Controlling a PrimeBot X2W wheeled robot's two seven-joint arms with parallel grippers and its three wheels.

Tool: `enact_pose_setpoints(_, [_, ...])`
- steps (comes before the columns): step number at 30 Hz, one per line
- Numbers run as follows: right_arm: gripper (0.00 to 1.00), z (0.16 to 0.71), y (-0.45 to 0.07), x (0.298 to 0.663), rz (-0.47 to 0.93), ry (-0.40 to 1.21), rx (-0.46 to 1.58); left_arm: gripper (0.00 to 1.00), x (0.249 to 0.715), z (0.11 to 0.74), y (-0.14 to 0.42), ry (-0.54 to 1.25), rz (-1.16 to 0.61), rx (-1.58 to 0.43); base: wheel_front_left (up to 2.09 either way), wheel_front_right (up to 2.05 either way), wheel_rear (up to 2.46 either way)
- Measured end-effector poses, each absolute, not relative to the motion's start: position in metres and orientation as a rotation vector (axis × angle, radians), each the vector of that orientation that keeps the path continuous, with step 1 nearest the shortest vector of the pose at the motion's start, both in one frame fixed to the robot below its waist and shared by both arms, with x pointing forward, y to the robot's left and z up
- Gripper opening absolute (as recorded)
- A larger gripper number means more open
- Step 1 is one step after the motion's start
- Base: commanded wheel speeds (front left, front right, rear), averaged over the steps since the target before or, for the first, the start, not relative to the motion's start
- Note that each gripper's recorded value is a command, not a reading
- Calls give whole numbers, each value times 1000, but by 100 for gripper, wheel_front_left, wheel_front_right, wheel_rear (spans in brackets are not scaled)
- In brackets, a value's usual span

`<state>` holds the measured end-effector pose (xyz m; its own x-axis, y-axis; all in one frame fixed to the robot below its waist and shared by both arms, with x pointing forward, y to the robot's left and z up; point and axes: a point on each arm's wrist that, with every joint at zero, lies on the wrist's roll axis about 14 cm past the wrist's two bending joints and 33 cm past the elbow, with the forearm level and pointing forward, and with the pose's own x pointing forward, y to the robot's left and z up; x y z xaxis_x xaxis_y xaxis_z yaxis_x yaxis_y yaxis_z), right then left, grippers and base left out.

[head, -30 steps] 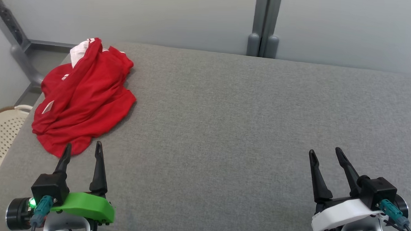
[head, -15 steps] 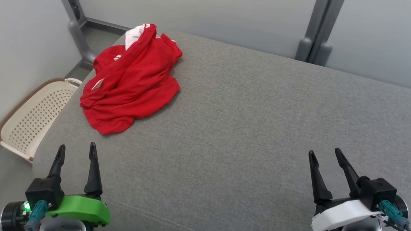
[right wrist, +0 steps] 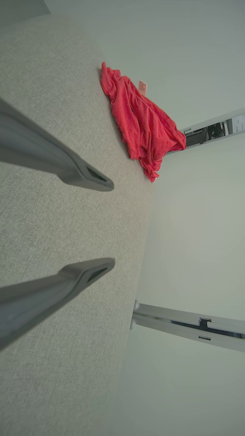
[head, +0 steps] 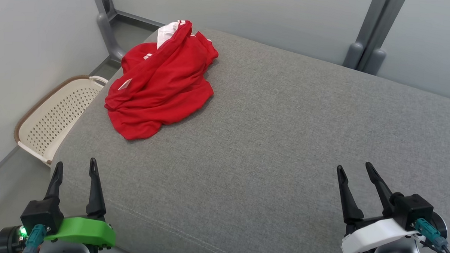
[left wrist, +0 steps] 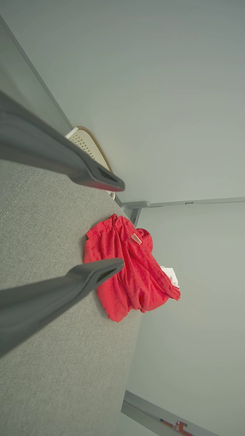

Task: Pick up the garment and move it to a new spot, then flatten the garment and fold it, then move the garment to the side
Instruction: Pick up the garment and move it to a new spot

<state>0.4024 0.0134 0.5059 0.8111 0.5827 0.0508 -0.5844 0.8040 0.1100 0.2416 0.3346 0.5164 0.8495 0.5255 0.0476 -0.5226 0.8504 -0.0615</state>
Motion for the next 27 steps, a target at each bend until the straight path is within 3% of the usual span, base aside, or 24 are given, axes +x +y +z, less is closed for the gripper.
enact_pose_setpoints(10, [100,503,-15,412,567,-8,83,100,268,532,343,-111,530,-24,0,0,0])
enact_pose_setpoints(27, [100,490,-134,477,324,7,-76,100,426,610,364,-290,404,68,0,0,0])
